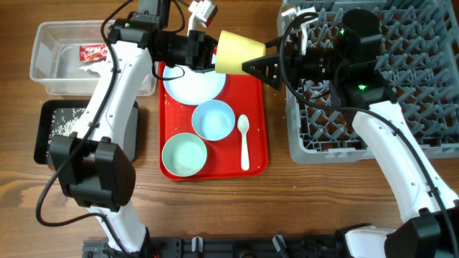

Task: Sort waste into correct bins and load items into the dishwasher rack
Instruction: 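Lift the yellow cup with the left gripper and hand it to the right gripper, then place the yellow cup into the dish rack with the right gripper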

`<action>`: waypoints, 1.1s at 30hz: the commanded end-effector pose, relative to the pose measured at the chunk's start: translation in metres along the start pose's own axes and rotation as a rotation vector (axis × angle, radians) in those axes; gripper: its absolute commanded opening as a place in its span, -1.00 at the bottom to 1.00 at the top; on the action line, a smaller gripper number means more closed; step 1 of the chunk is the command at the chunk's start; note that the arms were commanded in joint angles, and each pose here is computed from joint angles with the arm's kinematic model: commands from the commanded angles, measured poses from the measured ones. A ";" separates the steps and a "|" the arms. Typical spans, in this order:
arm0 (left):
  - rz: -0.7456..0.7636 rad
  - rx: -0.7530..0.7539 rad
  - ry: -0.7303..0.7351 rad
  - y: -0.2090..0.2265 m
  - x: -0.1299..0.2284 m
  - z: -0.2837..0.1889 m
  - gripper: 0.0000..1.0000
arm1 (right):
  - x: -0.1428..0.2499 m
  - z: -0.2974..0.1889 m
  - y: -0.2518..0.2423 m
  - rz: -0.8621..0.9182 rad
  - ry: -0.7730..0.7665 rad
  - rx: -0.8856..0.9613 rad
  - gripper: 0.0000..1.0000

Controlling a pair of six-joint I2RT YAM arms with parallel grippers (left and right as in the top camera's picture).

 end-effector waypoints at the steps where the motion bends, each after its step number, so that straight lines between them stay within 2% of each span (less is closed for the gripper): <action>1: 0.006 -0.004 0.001 0.002 -0.001 0.000 -0.49 | -0.003 0.002 0.003 -0.029 0.003 -0.026 -0.04; 3: 0.005 -0.031 -0.002 0.004 -0.001 0.000 0.19 | -0.005 0.000 0.003 -0.041 -0.004 -0.024 -0.04; 4: 0.005 -0.057 -0.003 0.006 -0.001 0.000 0.39 | -0.006 -0.003 0.000 -0.040 -0.009 -0.014 -0.05; 6: 0.001 -0.122 -0.019 0.012 -0.002 -0.005 0.50 | -0.006 -0.017 -0.008 -0.005 -0.021 0.027 -0.05; 10: -0.006 -0.182 -0.090 0.017 -0.007 -0.035 0.67 | -0.003 -0.052 -0.029 0.078 -0.052 0.145 -0.05; 12: -0.016 -0.238 -0.146 0.022 -0.009 -0.059 0.68 | 0.007 -0.071 -0.044 0.157 -0.062 0.278 -0.05; 14: -0.038 -0.360 -0.196 0.031 -0.009 -0.081 0.68 | 0.021 -0.086 -0.056 0.265 -0.043 0.460 -0.05; 16: -0.093 -0.577 -0.211 0.047 -0.005 -0.094 0.76 | 0.031 -0.099 -0.051 0.358 0.027 0.681 -0.05; 18: -0.137 -0.734 -0.193 0.058 0.001 -0.096 0.79 | 0.031 -0.115 -0.036 0.422 0.106 0.897 -0.05; 20: -0.164 -0.904 -0.150 0.067 0.006 -0.091 0.76 | 0.033 -0.144 -0.006 0.534 0.250 1.226 -0.01; 24: -0.151 -1.058 -0.095 0.074 0.009 -0.078 0.82 | 0.058 -0.168 0.011 0.720 0.400 1.508 0.00; 26: -0.139 -1.101 -0.075 0.076 0.009 -0.072 0.85 | 0.067 -0.173 0.007 0.775 0.452 1.574 0.02; 33: -0.127 -1.153 -0.057 0.077 0.010 -0.068 0.95 | 0.117 -0.165 -0.038 0.952 0.661 1.542 0.08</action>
Point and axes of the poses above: each gripper's point midway between its finger pads, its own z axis out along the fingers, its own y axis along the line the jaws close on, x = y × z, the point moved 9 cm from there along -z, back along the fingers, and after that the axes turned 3 degrees about -z, right-handed, at the moved point
